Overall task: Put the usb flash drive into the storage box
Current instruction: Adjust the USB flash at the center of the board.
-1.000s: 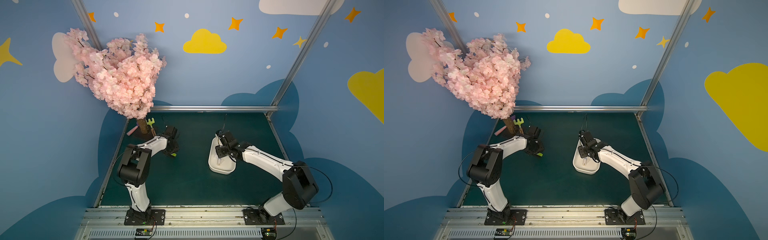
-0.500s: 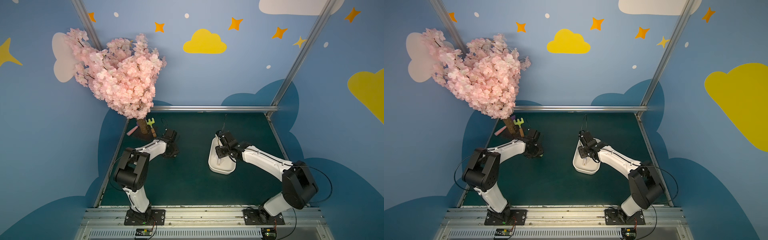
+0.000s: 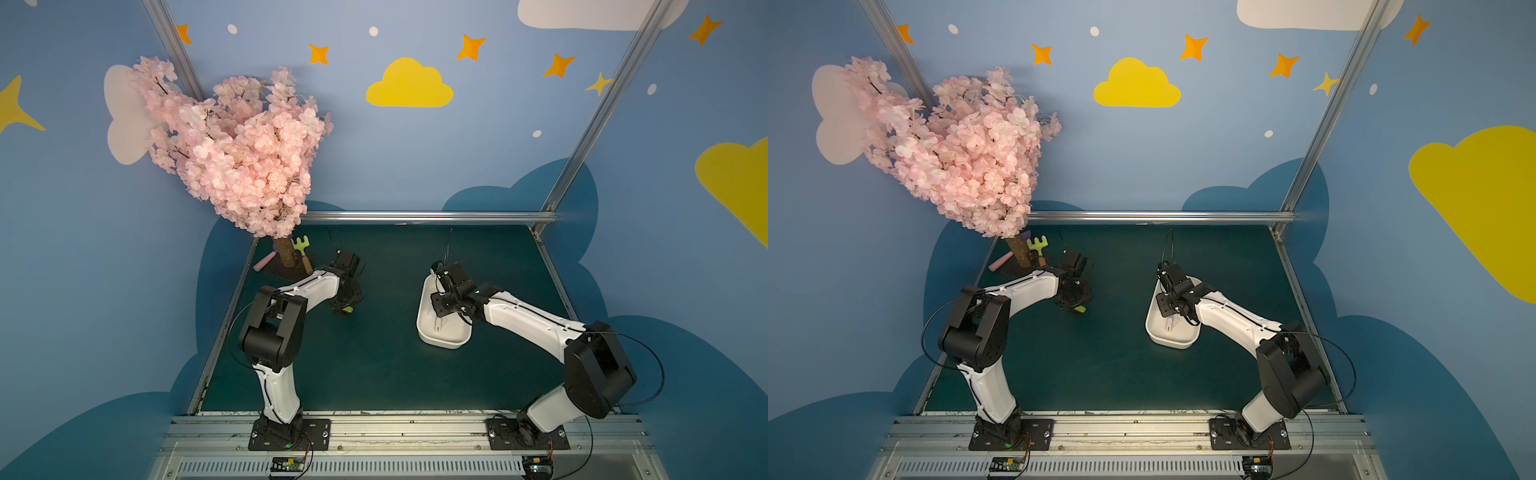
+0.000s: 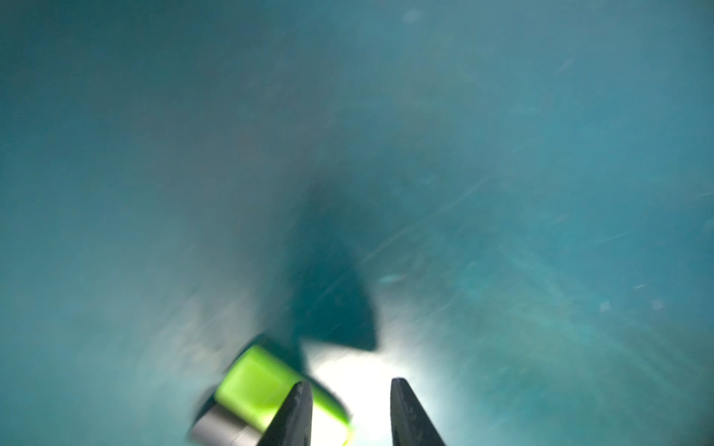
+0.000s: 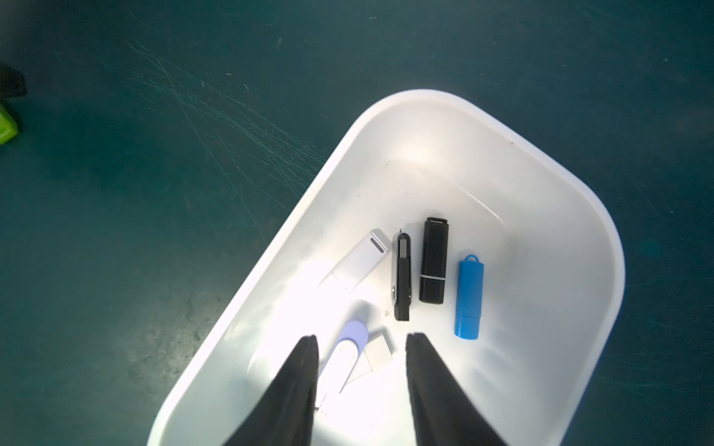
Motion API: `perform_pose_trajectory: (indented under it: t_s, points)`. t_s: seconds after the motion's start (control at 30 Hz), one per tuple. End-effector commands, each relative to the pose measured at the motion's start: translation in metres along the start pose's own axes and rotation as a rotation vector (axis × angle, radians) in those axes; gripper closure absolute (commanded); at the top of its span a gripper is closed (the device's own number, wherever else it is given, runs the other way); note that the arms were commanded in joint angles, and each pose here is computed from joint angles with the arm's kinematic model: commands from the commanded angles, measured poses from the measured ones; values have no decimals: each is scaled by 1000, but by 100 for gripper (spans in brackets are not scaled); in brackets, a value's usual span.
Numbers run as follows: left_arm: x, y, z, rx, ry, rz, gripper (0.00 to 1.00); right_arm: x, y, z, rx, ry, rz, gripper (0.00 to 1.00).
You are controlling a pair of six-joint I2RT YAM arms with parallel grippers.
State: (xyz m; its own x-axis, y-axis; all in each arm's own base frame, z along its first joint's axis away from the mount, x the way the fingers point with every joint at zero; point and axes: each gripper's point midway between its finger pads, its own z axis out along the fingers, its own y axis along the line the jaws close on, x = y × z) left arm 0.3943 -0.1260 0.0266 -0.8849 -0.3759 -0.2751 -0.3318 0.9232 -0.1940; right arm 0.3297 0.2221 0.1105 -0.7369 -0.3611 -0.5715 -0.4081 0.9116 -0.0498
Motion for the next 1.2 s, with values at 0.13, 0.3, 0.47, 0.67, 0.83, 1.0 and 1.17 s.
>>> perform_pose_trajectory:
  t_s: [0.13,0.3,0.47,0.67,0.83,1.0,1.17]
  points:
    - [18,8,13,-56,73,15,64,-8,-1,-3,15,-3,3,58]
    - [15,16,0,-76,41,23,64,-8,0,-3,11,-1,3,58]
    - [17,29,-14,-98,24,18,63,-7,-1,-4,16,-1,4,58]
    - [24,47,-26,-120,25,22,63,-8,0,-4,12,-3,3,58]
    - [18,48,-45,-80,-21,37,63,-8,0,-3,12,1,5,58]
    - [12,49,-56,-77,-35,44,61,-8,0,-3,13,3,5,58]
    - [14,55,-49,-113,-6,47,62,-7,0,-2,13,7,4,58]
